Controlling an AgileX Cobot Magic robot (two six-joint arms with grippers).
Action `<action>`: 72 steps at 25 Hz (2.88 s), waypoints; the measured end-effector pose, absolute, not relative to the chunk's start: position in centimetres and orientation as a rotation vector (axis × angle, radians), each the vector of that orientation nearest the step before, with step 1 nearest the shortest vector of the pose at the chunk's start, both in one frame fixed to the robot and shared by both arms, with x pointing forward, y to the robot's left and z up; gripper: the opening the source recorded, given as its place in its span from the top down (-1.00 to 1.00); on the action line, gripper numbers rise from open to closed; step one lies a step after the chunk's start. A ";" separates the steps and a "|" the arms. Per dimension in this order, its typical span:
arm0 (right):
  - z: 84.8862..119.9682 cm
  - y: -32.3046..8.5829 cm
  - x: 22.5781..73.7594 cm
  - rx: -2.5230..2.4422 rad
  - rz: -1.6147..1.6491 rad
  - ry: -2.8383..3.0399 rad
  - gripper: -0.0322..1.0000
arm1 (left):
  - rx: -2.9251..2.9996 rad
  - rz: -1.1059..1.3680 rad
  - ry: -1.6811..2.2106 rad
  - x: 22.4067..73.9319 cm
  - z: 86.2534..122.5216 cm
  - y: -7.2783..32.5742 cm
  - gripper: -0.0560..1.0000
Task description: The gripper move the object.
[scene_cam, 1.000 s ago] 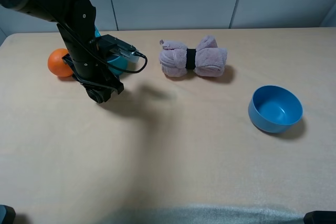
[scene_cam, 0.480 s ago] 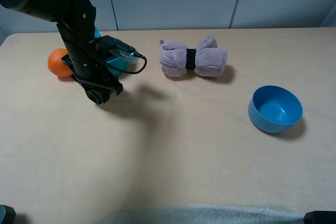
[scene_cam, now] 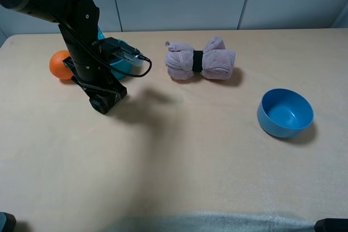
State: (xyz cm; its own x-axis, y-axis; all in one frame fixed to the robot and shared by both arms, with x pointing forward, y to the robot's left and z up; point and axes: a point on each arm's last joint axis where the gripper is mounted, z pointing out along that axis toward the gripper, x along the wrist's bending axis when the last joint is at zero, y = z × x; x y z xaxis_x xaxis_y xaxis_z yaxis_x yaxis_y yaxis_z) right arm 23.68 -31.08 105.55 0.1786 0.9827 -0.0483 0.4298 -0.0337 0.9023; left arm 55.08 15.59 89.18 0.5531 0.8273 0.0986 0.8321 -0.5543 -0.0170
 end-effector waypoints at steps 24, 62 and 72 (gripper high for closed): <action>105.5 -31.1 23.7 1.603 0.817 1.380 -0.32 | -2.662 -0.098 -1.489 54.8 89.4 15.8 -0.69; 105.5 -31.1 23.7 1.603 0.817 1.380 -0.32 | -2.611 -0.760 -2.192 33.2 112.5 29.1 -0.69; 105.5 -31.1 23.7 1.603 0.817 1.380 -0.32 | -2.547 -1.061 -2.364 25.5 108.8 31.1 -0.69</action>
State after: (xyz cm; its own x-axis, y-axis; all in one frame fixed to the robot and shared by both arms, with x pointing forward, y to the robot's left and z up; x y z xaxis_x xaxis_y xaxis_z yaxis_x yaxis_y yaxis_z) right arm 23.68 -31.08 105.55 0.1786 0.9827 -0.0483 0.4298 -0.0337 0.9023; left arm 25.45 31.12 108.77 0.0433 0.9960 0.0780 0.7204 -0.0852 0.6883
